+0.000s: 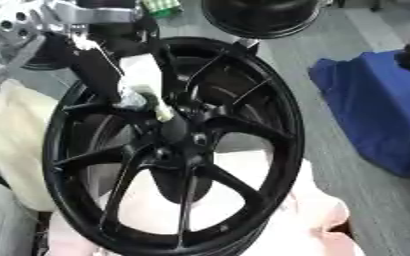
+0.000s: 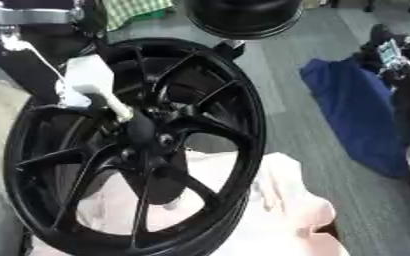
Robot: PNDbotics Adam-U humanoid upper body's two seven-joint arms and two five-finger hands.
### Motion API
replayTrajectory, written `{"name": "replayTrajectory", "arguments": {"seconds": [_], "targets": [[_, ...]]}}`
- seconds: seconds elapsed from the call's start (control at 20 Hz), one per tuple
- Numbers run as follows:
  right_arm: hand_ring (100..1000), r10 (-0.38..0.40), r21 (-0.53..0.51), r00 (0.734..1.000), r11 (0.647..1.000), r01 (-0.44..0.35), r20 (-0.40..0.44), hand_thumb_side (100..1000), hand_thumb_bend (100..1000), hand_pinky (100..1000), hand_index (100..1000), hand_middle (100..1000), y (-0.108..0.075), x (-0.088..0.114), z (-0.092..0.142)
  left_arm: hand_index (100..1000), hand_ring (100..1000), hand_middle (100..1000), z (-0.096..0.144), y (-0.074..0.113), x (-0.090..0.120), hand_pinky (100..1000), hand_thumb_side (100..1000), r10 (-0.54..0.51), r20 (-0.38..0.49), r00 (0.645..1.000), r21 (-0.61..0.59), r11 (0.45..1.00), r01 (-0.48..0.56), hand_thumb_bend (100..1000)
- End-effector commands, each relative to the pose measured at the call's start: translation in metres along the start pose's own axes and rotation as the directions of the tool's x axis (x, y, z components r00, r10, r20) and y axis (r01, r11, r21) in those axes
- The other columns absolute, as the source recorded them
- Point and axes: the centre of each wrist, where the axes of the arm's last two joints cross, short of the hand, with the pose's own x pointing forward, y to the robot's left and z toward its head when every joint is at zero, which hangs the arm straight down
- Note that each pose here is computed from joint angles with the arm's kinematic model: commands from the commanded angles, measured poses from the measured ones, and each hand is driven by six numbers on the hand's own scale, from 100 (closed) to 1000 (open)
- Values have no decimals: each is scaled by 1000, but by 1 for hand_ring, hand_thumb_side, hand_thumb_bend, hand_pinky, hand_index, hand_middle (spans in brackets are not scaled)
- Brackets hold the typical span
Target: Pull the pin out of the wheel hub.
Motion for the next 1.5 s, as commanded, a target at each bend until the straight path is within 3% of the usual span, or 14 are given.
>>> {"name": "replayTrajectory", "arguments": {"seconds": [0.05,0.3,0.5,0.7,0.75,0.8,0.85,0.9,0.95,1.05,1.1,1.2,1.4,1.5], "targets": [[675,12,2,999,1000,-12,36,464,307,817,562,585,-3,11,-3,474,420,132,25,27,-22,779,276,80,-94,992,107,992,-70,330],[674,18,-14,999,1000,-17,45,464,307,817,562,584,-6,11,-2,466,423,129,57,35,-86,778,255,211,-271,939,292,948,-129,323],[674,20,-23,998,1000,-19,60,464,308,817,561,583,-6,12,-3,470,433,133,78,15,-139,780,255,261,-434,862,342,933,-110,325],[673,18,-26,998,1000,-16,68,465,308,816,561,583,-6,13,-4,485,456,154,98,-7,-167,783,275,310,-515,799,373,920,-116,306],[673,17,-29,997,999,-15,69,465,308,816,561,583,-6,13,-4,513,488,203,101,-12,-172,788,324,323,-530,784,381,917,-120,333],[673,17,-31,997,999,-15,70,465,308,816,561,582,-6,13,-4,577,544,297,104,-17,-176,798,421,334,-539,773,391,913,-121,414],[673,17,-32,997,999,-15,71,465,308,816,561,582,-7,13,-4,654,616,421,105,-21,-178,818,511,340,-543,768,398,909,-121,512],[673,18,-33,997,999,-15,72,465,307,816,561,582,-7,13,-4,790,756,635,105,-25,-179,868,629,341,-538,771,397,909,-125,641],[672,18,-33,997,999,-16,74,465,306,816,561,582,-7,13,-4,859,832,769,105,-30,-180,903,653,337,-522,784,383,913,-138,670],[672,17,-33,997,999,-15,76,465,306,816,560,582,-7,13,-4,909,897,866,104,-36,-180,941,774,336,-475,813,335,924,-186,857],[672,16,-32,997,999,-14,76,466,306,816,560,582,-6,13,-4,917,901,875,104,-37,-181,942,809,337,-458,823,318,926,-203,900],[672,15,-28,997,1000,-13,73,466,306,816,560,582,-6,12,-4,919,903,883,106,-38,-183,941,803,344,-449,825,304,927,-221,904],[672,17,-29,997,999,-14,74,466,306,816,560,582,-6,12,-4,889,871,852,110,-37,-185,935,701,382,-446,810,342,909,-240,676],[673,17,-29,997,999,-15,76,466,304,816,561,582,-6,12,-4,840,835,800,112,-35,-184,927,703,409,-429,805,382,890,-248,584]]}}
